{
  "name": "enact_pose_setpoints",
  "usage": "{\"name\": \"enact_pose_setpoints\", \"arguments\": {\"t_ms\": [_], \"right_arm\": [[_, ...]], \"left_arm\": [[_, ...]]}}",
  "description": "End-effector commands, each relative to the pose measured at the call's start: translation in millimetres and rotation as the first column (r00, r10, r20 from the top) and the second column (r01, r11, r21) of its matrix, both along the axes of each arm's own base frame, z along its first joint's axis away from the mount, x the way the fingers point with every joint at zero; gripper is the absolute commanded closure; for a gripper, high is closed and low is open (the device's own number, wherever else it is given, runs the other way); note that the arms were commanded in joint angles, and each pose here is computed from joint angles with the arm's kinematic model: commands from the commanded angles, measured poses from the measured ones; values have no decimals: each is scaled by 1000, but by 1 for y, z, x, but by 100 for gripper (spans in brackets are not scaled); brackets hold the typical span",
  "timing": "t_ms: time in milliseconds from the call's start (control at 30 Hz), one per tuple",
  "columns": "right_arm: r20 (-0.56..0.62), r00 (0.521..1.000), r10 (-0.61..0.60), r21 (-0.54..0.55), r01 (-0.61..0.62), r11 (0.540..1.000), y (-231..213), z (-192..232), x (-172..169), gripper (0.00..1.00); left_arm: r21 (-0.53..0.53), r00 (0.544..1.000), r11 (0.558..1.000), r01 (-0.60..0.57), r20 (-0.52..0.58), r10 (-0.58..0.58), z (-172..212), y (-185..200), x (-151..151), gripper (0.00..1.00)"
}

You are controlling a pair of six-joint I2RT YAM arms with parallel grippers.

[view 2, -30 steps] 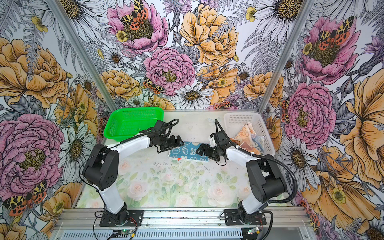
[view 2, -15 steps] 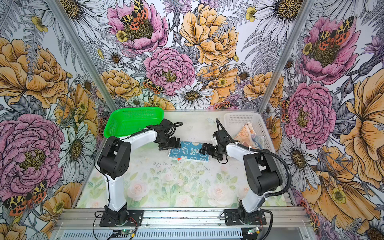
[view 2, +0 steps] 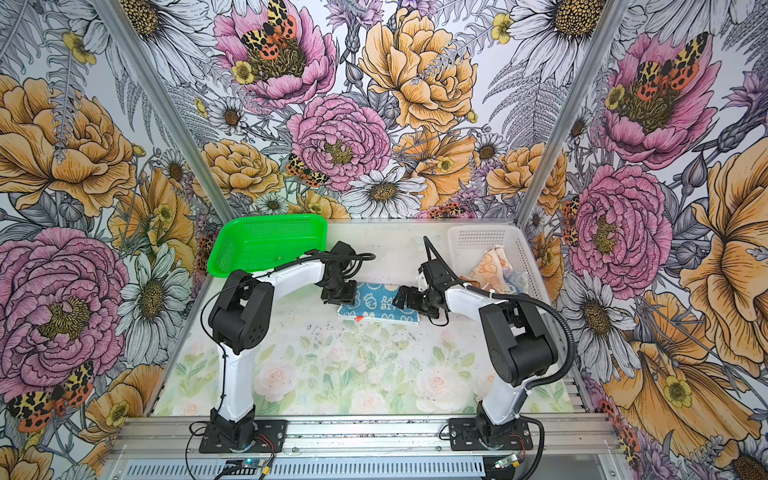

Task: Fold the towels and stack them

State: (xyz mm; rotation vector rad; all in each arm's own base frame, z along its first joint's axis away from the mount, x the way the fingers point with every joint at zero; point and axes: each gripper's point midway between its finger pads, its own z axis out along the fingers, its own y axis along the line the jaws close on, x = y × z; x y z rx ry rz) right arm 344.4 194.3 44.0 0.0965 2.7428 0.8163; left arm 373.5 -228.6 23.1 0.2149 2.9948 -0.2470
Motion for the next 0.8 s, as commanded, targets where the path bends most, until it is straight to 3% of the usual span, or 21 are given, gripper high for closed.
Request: {"name": "enact_pose_setpoints", "arguments": {"t_ms": [0, 300, 467, 600, 767], "right_arm": [[-43, 999, -9, -24, 8, 1000, 1, -13, -5, 1], [4, 1000, -12, -16, 12, 1000, 2, -1, 3, 1], [24, 1000, -10, -2, 10, 1000, 2, 8, 7, 1], [56, 998, 6, 33, -8, 999, 11, 24, 17, 1], [127, 992, 27, 77, -37, 996, 28, 55, 40, 1]], "left_arm": [[86, 998, 996, 26, -51, -22, -16, 10, -11, 79], [152, 998, 986, 68, 4, -70, 16, 17, 14, 100], [216, 993, 972, 98, 46, -110, 37, 23, 29, 100], [342, 980, 936, 89, 138, -143, 71, 43, 55, 100], [414, 951, 909, 51, 257, -171, 120, 61, 88, 100]]}}
